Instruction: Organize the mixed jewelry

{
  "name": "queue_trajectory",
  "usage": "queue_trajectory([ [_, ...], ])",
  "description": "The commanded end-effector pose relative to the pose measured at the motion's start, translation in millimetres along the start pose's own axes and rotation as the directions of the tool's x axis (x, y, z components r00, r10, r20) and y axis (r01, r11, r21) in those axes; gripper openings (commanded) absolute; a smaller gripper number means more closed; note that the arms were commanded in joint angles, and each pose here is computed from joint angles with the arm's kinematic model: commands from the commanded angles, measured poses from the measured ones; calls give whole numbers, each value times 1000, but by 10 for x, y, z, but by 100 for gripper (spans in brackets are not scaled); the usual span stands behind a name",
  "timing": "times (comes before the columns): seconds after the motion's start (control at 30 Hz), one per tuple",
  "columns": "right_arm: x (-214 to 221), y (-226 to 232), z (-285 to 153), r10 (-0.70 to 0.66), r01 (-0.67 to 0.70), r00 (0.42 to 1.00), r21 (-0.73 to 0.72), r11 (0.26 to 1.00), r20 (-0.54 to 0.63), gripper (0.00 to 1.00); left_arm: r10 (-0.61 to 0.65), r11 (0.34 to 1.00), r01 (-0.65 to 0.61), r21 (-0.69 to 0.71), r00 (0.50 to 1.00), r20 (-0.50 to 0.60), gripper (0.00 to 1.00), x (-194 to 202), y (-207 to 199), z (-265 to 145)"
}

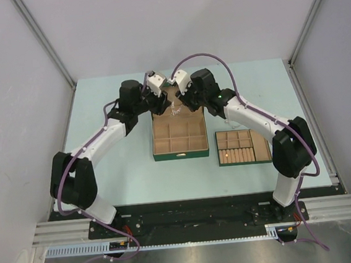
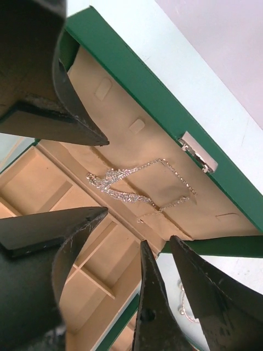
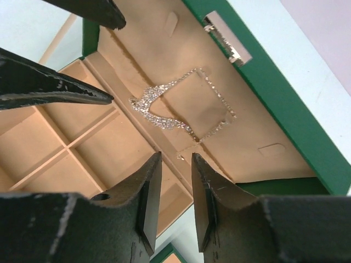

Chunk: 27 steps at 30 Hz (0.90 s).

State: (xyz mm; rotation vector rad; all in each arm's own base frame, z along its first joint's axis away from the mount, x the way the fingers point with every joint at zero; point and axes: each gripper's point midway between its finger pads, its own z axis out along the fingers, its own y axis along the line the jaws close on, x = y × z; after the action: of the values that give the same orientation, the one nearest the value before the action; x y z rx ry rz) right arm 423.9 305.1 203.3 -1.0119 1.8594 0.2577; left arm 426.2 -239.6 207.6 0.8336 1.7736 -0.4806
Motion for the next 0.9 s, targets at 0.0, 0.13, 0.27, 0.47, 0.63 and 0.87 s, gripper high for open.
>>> queue_trajectory([
  [0.0, -192, 21, -132, -8, 10, 998, -28, 1000, 69, 33, -17, 999, 22, -49, 995, 96, 54, -278, 71, -229],
  [0.13, -175, 45, -177, -27, 29, 998, -35, 999, 54, 33, -36, 997, 43, -65, 994, 102, 55, -250, 93, -374],
  [0.27, -205, 49, -236, -60, 62, 997, -26, 998, 55, 34, -8, 998, 12, -57, 997, 71, 58, -136, 59, -454],
  [0.47, -211, 54, -287, -100, 101, 994, -29, 994, 46, 42, 189, 981, -190, 29, 981, 36, 65, 130, -81, -515],
  [0.63, -182, 64, -310, -123, 124, 992, -53, 991, 20, 45, 343, 936, -345, 66, 939, 33, 65, 196, -64, -460],
  [0.87, -242, 69, -262, -69, 71, 997, -97, 993, 19, 50, 582, 807, -586, 77, 811, 67, 65, 277, 28, -273],
])
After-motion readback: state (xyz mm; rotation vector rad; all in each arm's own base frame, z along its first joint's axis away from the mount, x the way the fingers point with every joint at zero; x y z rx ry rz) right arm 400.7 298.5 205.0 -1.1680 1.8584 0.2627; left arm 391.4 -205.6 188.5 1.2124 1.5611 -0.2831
